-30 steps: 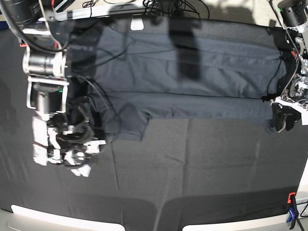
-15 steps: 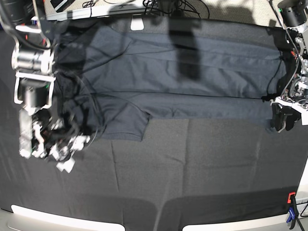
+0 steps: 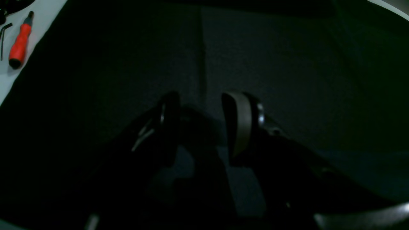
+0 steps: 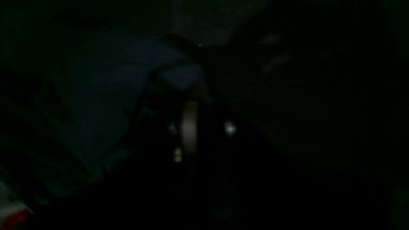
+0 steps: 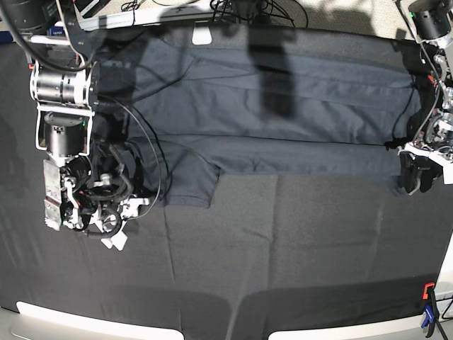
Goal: Layout the t-shirt on the table in an organized manner, then fold the t-shirt properly
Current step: 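Move the right gripper to the shirt's folded end and grasp it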
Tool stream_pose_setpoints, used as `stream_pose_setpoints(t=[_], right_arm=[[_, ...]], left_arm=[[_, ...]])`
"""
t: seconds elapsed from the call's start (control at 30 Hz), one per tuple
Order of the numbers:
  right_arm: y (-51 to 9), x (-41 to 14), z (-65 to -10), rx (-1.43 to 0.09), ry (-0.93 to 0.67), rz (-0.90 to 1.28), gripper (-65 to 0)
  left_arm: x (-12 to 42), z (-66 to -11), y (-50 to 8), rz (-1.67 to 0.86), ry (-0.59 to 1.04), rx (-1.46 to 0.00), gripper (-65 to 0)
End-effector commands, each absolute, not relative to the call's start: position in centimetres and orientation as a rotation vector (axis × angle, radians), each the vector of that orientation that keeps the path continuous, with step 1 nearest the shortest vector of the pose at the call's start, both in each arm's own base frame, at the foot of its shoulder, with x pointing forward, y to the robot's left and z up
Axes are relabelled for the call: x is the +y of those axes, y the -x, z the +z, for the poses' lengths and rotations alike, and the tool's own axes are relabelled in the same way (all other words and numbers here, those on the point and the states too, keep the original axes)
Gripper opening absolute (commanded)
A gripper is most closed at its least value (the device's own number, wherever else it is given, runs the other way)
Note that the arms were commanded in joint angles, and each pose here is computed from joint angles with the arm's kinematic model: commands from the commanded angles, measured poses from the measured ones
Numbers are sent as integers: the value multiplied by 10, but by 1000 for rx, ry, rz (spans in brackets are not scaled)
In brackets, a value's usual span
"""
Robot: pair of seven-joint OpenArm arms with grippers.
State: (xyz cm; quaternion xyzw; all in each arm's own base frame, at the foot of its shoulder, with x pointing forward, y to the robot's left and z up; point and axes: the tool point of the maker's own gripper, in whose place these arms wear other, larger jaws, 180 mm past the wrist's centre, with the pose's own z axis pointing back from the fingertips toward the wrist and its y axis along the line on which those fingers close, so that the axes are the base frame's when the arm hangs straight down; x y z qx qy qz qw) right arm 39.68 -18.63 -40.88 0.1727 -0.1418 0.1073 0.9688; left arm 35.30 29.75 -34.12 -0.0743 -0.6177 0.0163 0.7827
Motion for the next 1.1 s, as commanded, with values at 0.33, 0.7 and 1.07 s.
stream_pose_setpoints(t=[0.33, 0.7, 1.07], right_arm=[[-417, -173, -343, -564, -274, 439, -630], [-315, -116, -311, -770, -276, 657, -630], [-232, -95, -330, -715, -343, 685, -630]], left_arm=[[304, -329, -357, -19, 112, -1355, -426], [304, -329, -357, -19, 112, -1355, -426], [304, -329, -357, -19, 112, -1355, -426]])
